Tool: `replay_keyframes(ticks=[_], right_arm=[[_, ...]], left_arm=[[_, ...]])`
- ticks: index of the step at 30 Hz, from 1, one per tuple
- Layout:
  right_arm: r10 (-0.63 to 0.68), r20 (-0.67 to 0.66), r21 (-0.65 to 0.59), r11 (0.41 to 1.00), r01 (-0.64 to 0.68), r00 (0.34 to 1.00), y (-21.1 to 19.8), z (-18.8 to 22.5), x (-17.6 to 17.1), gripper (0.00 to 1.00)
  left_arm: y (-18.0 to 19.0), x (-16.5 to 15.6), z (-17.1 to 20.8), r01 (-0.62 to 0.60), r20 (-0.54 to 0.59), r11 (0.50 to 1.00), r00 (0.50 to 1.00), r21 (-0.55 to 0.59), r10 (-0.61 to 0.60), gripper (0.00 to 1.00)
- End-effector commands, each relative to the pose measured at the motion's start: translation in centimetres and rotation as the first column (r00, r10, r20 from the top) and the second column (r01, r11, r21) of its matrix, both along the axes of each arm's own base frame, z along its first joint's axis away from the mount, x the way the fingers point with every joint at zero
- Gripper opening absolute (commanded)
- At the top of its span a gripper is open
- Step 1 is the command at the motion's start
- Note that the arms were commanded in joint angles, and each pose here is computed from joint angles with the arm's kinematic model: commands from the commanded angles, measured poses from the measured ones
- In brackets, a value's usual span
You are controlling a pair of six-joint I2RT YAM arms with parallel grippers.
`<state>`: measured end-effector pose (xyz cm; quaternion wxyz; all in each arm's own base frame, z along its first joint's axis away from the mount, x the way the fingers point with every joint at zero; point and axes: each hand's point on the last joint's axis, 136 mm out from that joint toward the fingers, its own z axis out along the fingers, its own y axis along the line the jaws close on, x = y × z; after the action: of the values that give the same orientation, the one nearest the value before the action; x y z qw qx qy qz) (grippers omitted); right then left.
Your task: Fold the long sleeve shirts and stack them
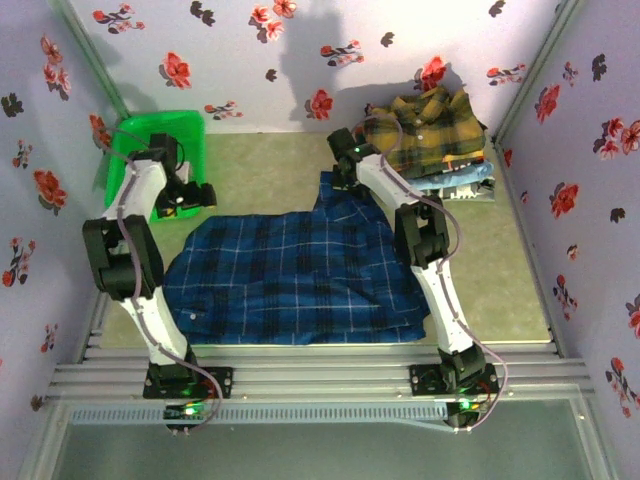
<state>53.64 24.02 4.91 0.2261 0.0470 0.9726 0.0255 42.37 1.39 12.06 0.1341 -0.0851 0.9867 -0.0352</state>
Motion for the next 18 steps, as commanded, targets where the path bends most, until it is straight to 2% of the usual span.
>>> replay_keyframes(ticks=[1, 6, 11, 13, 18], right_arm=[[0.012, 0.063, 0.017, 1.0, -0.013, 0.998, 0.2, 3.8, 0.0, 0.0], [0.025, 0.074, 0.024, 0.999, -0.027, 0.997, 0.4, 4.6, -0.1, 0.0], [0.036, 0.066, 0.04, 0.998, -0.039, 0.997, 0.8, 4.7, -0.4, 0.0], [0.04, 0.062, 0.042, 0.998, -0.043, 0.997, 1.0, 4.7, -0.6, 0.0], [0.04, 0.061, 0.009, 0.999, -0.04, 0.997, 0.6, 5.2, -1.5, 0.0]], left_arm=[[-0.6, 1.2, 5.1, 0.018, 0.142, 1.0, 0.99, 0.02, -0.021, 0.97], [-3.7, 0.4, 4.7, 0.078, 0.118, 0.997, 0.99, 0.009, -0.078, 0.96], [-6.0, 0.4, 2.7, 0.086, 0.084, 0.995, 0.993, -0.056, -0.081, 0.81], [-6.7, 1.6, 2.3, 0.099, 0.112, 0.993, 0.989, -0.057, -0.092, 0.75], [-6.1, 2.7, -1.2, 0.102, 0.047, 0.994, 0.994, 0.033, -0.104, 0.62]])
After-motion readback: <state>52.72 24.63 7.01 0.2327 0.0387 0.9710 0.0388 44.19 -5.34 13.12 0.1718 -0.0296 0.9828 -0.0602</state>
